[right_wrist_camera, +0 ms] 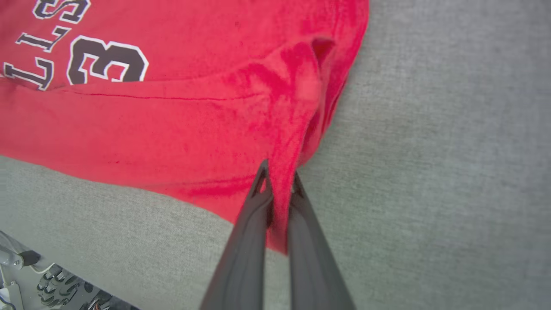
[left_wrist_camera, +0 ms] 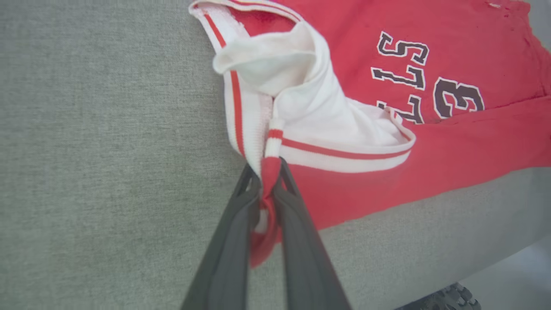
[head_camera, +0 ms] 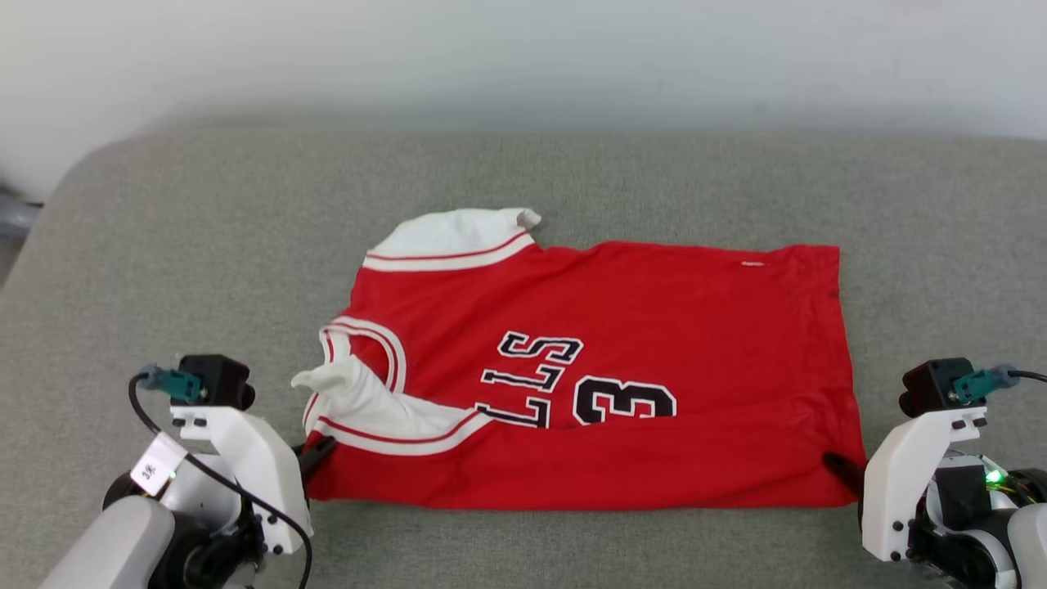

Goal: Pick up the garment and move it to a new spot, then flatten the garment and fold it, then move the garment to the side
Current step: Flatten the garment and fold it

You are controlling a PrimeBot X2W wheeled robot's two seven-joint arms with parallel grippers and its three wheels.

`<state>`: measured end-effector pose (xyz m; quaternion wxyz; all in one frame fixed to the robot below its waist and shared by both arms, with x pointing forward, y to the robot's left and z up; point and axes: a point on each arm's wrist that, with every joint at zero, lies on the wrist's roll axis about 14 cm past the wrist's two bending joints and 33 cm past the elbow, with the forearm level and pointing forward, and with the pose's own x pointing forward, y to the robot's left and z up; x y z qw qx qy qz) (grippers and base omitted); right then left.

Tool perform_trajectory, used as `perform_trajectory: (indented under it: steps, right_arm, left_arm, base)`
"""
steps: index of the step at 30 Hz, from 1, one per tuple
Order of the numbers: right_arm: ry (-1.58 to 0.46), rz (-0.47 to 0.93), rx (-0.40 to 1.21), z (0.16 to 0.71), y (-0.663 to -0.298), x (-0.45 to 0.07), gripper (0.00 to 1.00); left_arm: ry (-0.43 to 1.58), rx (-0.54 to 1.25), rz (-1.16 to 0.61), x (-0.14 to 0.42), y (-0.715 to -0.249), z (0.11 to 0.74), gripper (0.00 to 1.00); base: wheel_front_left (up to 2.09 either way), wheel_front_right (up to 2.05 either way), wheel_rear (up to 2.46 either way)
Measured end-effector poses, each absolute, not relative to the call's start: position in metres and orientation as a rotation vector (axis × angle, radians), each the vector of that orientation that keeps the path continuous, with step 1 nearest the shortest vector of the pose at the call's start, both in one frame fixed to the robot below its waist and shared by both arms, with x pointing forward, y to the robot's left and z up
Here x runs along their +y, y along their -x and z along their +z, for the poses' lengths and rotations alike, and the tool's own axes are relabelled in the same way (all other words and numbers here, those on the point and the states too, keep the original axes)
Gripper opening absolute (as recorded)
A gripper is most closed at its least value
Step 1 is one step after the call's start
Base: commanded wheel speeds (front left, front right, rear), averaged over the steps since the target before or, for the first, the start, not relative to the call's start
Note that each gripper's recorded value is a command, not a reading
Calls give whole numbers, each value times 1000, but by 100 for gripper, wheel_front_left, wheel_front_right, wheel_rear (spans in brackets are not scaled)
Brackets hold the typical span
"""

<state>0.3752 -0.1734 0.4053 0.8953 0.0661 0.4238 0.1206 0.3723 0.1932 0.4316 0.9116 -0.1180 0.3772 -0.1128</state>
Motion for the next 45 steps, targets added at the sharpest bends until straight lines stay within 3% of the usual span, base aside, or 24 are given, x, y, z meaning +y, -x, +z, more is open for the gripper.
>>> perform_trajectory:
  steps: [11, 27, 28, 30, 36, 45]
  right_arm:
    - [-133, 262, 837, 423, -337, -175, 0]
    - [-311, 162, 985, 373, -268, -175, 0]
    - [-316, 158, 973, 374, -269, -175, 100]
    - [-322, 151, 941, 375, -272, -175, 100]
    - [-289, 153, 705, 407, -303, -175, 100]
    - [-180, 126, 255, 483, -344, -185, 100]
  left_arm:
    - [267, 746, -169, 205, -320, 436, 0]
    - [380, 890, -88, 198, -269, 380, 0]
    - [384, 890, -85, 198, -270, 379, 22]
    - [384, 885, -90, 196, -273, 378, 100]
    - [327, 755, -83, 203, -298, 397, 100]
    - [207, 352, -30, 220, -352, 467, 100]
  base:
    - [0, 0, 0]
    - [0, 0, 0]
    - [0, 0, 0]
    - [0, 0, 0]
    - [0, 0, 0]
    - [0, 0, 0]
